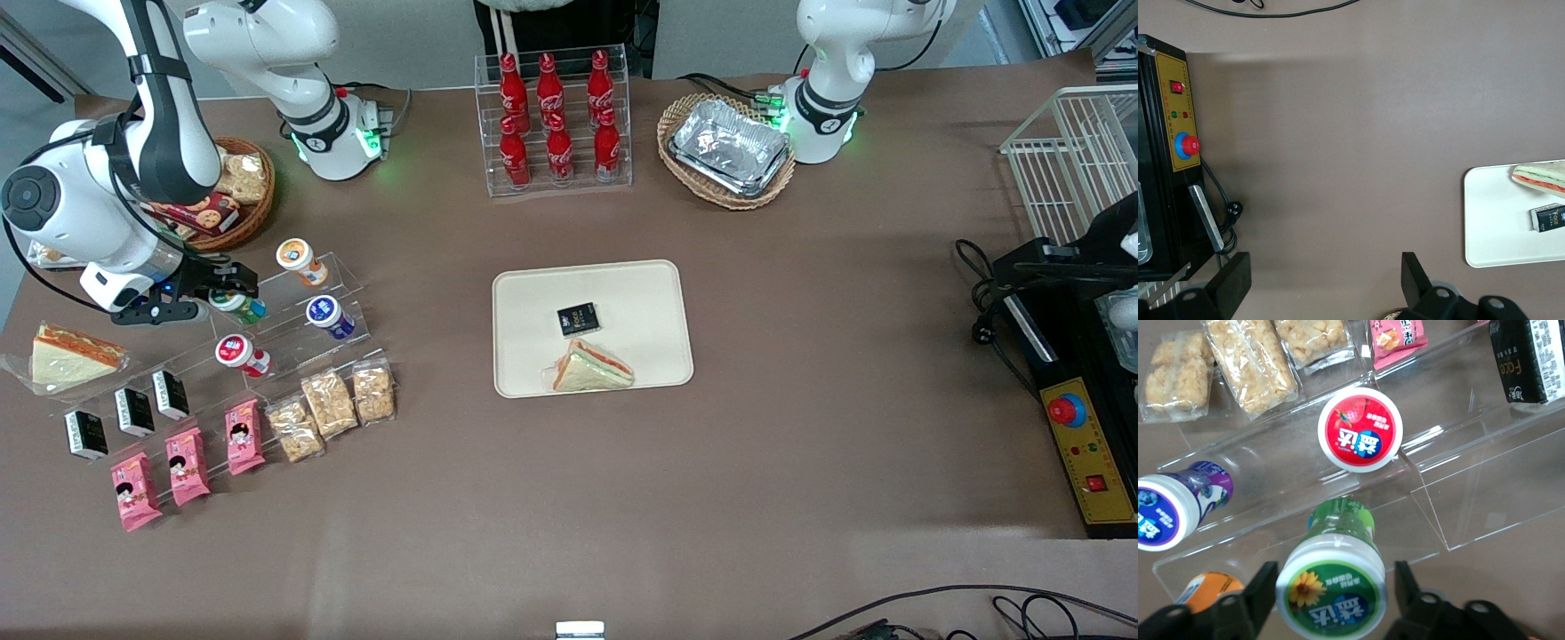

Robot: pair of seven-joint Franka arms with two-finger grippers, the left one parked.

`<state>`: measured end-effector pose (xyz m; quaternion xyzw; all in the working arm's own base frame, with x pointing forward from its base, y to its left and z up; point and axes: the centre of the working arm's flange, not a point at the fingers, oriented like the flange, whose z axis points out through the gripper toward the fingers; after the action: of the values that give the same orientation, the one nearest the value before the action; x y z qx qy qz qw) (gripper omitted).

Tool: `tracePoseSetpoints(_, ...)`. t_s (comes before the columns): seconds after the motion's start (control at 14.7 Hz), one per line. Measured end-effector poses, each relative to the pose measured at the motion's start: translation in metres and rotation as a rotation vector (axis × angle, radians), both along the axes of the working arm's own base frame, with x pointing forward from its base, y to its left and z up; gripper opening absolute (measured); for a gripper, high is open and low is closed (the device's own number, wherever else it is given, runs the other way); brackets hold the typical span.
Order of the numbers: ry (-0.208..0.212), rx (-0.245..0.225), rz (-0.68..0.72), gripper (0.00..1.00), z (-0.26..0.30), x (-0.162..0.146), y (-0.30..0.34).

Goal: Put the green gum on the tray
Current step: 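Lower the right gripper and close it on the green-labelled bottle cap, then lift the green bottle and carry it over the cream tray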

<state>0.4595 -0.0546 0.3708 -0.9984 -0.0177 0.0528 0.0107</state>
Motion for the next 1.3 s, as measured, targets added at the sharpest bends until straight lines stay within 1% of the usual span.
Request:
tracePoseSetpoints(0.14,-0.007,-0.001,0.000,0.59,0.000,0.001,0.000)
tracePoseSetpoints(0.41,-0.016,-0.002,0.000,0.59,0.001,0.002,0.001)
tracePoseSetpoints(0.55,-0.045,-0.003,0.004,0.59,0.014,0.006,0.000)
tracePoseSetpoints(0.61,-0.055,-0.002,0.007,0.59,0.030,0.009,-0.001)
tracePoseSetpoints(0.68,-0.045,0.000,0.010,0.59,0.053,0.012,-0.001)
tracePoseSetpoints(0.82,-0.009,0.005,0.016,0.59,0.118,0.015,0.000)
tracePoseSetpoints(0.89,0.001,0.005,0.026,0.59,0.151,0.015,0.005)
tracePoseSetpoints(1.02,-0.001,-0.001,0.057,0.59,0.201,0.014,0.028)
tracePoseSetpoints(1.16,0.007,0.000,0.037,0.59,0.224,0.011,0.064)
tracePoseSetpoints(1.3,0.015,0.008,0.000,0.59,0.234,0.007,0.110)
